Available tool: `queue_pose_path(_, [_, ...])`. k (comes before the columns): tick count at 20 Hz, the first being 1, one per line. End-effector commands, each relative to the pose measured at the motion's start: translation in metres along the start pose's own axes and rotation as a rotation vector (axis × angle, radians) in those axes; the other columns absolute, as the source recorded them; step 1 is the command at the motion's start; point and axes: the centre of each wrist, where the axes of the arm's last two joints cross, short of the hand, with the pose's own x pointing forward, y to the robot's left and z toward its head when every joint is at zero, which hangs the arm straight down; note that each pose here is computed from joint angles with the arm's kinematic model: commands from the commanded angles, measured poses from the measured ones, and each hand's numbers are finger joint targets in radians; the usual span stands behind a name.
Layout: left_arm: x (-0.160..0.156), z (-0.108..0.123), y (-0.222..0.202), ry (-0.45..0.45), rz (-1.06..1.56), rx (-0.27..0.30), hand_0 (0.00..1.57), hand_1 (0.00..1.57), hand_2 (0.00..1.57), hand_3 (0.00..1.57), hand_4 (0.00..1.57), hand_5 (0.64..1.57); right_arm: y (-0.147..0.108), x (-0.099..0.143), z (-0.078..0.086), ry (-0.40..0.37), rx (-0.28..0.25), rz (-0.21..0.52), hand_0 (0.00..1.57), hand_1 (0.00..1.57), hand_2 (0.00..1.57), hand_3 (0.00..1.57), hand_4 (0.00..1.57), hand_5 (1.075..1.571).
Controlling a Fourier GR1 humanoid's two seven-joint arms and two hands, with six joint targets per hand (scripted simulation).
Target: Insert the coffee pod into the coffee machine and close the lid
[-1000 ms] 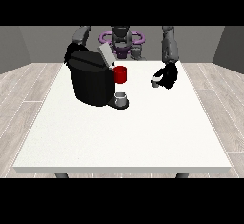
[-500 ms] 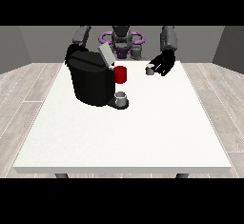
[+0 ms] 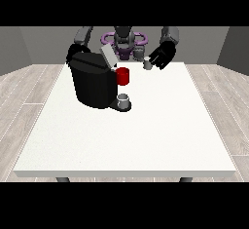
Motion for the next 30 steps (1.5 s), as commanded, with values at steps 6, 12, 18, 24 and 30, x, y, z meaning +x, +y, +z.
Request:
queue_pose_path(6, [0.052, -0.026, 0.053, 0.004, 0.017, 0.113, 1.25, 1.25, 1.29, 1.24, 0.51, 1.571, 0.020, 0.023, -0.013, -0.072, 0.062, -0.022, 0.00, 0.00, 0.00, 0.00, 0.52, 1.571])
queue_pose_path(12, [0.051, -0.024, 0.079, -0.042, 0.011, 0.179, 1.28, 1.28, 1.33, 1.27, 0.48, 1.571, 0.026, 0.037, -0.013, -0.127, 0.042, 0.010, 0.00, 0.00, 0.00, 0.00, 0.51, 1.571])
queue_pose_path(18, [0.067, -0.026, 0.105, -0.047, -0.051, 0.199, 1.26, 1.26, 1.31, 1.24, 0.51, 1.571, 0.020, 0.054, -0.023, -0.170, 0.052, 0.021, 0.00, 0.00, 0.00, 0.00, 0.54, 1.571])
queue_pose_path(24, [0.071, -0.029, 0.096, -0.069, -0.031, 0.204, 1.31, 1.31, 1.33, 1.24, 0.49, 1.571, 0.004, 0.043, -0.022, -0.184, 0.034, 0.006, 0.00, 0.00, 0.00, 0.00, 0.53, 1.571])
queue_pose_path(30, [0.062, -0.031, 0.079, -0.015, -0.020, 0.155, 1.32, 1.32, 1.33, 1.23, 0.51, 1.571, 0.002, 0.031, -0.010, -0.112, 0.013, 0.027, 0.00, 0.00, 0.00, 0.00, 0.51, 1.571])
